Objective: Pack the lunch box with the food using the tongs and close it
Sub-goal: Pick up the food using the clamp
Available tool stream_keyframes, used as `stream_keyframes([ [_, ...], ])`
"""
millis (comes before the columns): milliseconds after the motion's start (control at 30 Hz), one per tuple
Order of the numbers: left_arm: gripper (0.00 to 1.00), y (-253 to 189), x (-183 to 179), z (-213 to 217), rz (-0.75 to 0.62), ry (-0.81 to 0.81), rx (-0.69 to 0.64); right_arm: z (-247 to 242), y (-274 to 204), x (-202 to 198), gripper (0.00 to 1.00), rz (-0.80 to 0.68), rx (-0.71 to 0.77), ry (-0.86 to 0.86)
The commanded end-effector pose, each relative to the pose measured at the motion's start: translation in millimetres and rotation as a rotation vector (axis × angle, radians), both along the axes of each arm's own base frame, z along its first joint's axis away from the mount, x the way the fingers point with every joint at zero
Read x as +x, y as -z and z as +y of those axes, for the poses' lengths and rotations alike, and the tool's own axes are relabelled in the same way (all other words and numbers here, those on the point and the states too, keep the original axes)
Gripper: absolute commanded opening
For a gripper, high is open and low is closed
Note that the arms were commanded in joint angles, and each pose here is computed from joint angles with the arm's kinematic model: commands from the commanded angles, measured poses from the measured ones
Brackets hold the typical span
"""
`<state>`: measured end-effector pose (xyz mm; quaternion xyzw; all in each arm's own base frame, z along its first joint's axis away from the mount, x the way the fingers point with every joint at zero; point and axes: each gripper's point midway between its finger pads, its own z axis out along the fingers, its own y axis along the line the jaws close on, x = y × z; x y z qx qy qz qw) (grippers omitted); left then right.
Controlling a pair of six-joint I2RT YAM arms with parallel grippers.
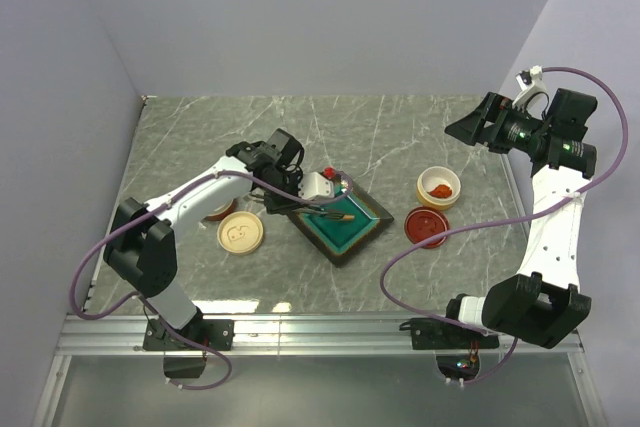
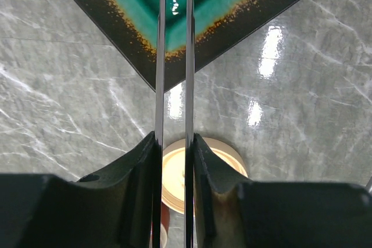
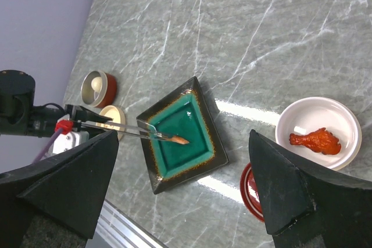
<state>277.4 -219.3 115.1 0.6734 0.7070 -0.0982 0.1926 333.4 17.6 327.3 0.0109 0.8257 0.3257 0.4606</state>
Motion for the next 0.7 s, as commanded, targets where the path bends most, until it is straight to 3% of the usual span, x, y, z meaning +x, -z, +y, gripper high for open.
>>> stream_keyframes([
  [0,0.27,-25.9,3.1,-10.7,-0.035,0.010,-0.064,-0.2,-12.2,-2.5,1.00,-0.054,-0.011,0.004],
  [433,0.19,-70.6,23.6,-46.8,-0.058,-0.042,-0.221,-1.4,-16.5,-1.7,1.00,-0.067,-0.018,0.014],
  [667,0.18,-96.7,57.5,-114.7,-0.137,-0.077,-0.367,-3.2,-13.4,-0.5,1.00,-0.072,-0.025,0.031],
])
